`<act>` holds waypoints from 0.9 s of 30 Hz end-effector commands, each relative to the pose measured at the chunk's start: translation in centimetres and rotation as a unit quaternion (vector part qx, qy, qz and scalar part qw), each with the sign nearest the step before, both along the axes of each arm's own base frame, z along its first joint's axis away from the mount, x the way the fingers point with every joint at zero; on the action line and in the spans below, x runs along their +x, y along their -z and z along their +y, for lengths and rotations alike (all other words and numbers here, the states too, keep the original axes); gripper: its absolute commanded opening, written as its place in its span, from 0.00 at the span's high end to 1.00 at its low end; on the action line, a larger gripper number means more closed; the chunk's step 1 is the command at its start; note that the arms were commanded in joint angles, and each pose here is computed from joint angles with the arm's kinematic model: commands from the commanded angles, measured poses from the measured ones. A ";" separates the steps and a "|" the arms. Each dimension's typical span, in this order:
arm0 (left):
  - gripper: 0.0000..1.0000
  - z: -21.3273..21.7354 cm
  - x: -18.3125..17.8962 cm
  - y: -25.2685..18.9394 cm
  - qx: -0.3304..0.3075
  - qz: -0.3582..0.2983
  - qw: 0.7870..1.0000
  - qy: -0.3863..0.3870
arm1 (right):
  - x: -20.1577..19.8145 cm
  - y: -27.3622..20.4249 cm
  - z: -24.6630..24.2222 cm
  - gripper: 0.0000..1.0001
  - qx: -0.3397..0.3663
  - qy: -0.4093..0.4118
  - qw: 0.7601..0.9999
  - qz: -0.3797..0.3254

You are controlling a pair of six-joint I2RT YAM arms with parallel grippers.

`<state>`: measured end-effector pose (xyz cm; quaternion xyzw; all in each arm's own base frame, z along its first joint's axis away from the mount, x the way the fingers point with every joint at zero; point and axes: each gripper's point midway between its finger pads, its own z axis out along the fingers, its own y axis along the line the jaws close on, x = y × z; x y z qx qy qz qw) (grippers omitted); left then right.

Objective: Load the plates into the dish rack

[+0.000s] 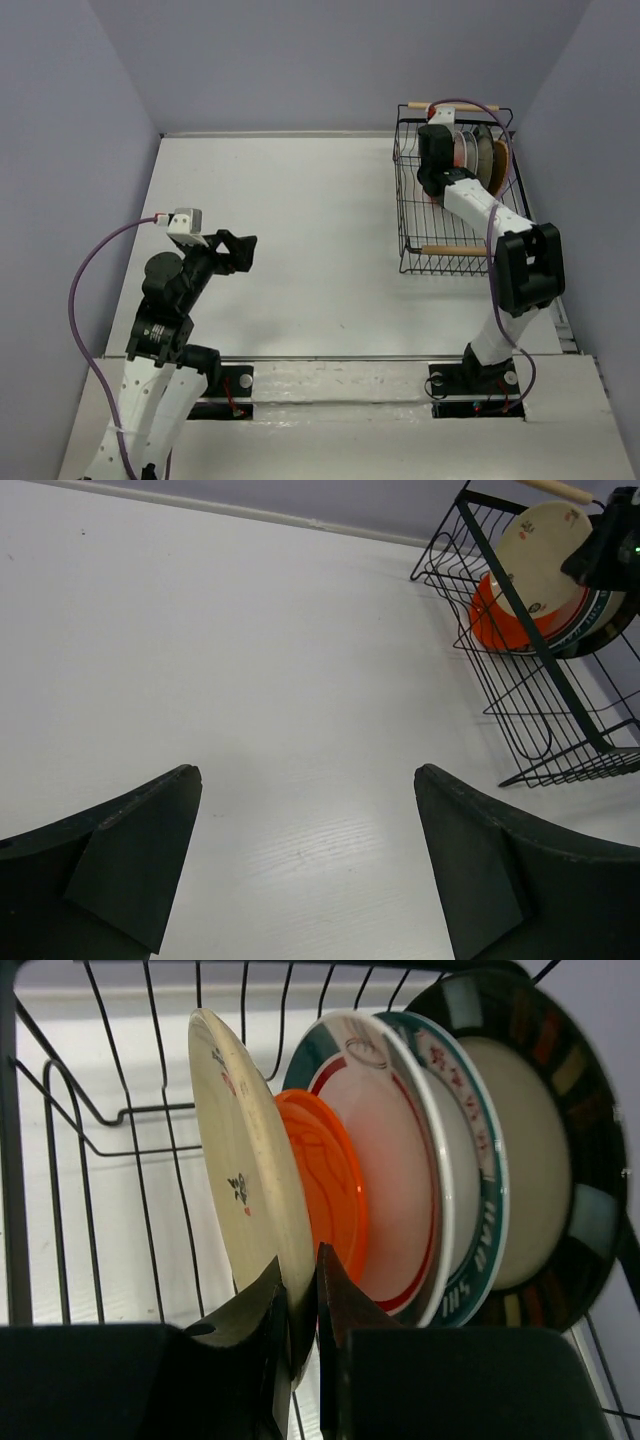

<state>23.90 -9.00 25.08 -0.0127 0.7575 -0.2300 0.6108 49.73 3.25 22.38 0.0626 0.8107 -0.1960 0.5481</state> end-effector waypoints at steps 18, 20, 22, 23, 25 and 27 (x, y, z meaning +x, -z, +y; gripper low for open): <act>0.01 -0.9 0.4 -1.5 0.005 -0.029 0.999 0.018 | 4.7 5.7 1.1 0.93 0.026 0.020 0.999 0.030; 0.01 -0.9 0.4 -1.5 0.006 -0.028 0.999 0.018 | 4.7 6.5 1.3 0.93 0.031 0.015 0.999 0.037; 0.01 -0.9 0.4 -1.6 0.006 -0.029 0.999 0.018 | 4.6 7.0 1.4 0.93 0.037 0.017 0.998 0.040; 0.01 -0.9 0.5 -1.5 0.006 -0.027 0.999 0.017 | 4.5 7.4 1.6 0.93 0.041 0.013 0.998 0.044; 0.01 -0.8 0.6 -1.4 0.006 -0.024 1.000 0.015 | 4.4 7.6 2.1 0.86 0.057 0.004 0.997 0.043; 0.01 -0.6 0.7 -1.2 0.007 -0.021 1.000 0.009 | 4.2 6.5 2.4 0.58 0.071 0.000 0.997 0.032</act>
